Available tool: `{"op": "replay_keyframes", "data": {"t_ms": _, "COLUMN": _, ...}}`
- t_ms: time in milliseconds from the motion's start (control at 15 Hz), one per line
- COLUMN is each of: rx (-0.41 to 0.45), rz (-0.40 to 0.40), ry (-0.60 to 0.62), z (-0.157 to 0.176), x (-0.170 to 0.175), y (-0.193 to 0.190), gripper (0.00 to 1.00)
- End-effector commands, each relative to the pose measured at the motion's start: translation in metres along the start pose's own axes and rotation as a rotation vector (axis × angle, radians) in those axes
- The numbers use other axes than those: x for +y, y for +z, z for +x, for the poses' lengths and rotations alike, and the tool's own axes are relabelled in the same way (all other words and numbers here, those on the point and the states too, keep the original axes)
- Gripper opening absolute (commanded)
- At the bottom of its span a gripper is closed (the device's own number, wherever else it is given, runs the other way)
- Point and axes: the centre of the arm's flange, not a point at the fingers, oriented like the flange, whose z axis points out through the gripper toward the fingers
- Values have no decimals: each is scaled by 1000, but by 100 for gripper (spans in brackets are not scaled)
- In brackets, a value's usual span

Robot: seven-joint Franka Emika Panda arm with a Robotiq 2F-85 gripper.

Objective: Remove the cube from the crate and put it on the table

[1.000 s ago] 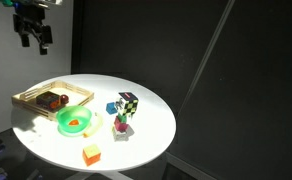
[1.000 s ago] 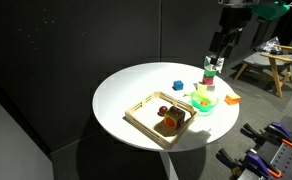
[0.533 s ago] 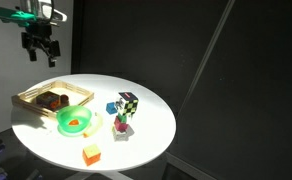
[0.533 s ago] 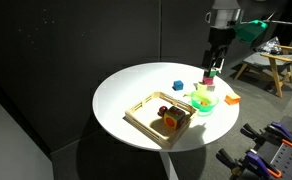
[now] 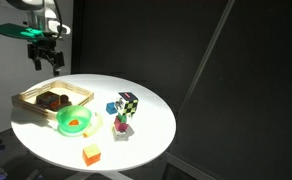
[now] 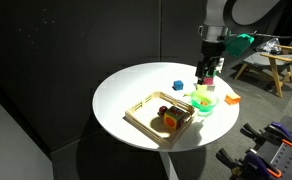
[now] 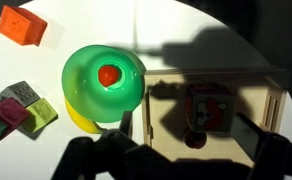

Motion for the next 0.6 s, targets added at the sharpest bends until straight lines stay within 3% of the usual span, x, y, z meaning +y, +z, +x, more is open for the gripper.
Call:
{"op": "replay_keyframes", "data": {"t_ms": 0, "rx": 32, "rz": 24, "ry": 18, "z": 9, "x": -1, "y": -2, "gripper": 100}}
{"op": "replay_keyframes", "data": {"t_ms": 533, "rx": 16, "rz": 15, "ry": 7, "z": 4, "x": -2, "y": 3, "gripper": 100}}
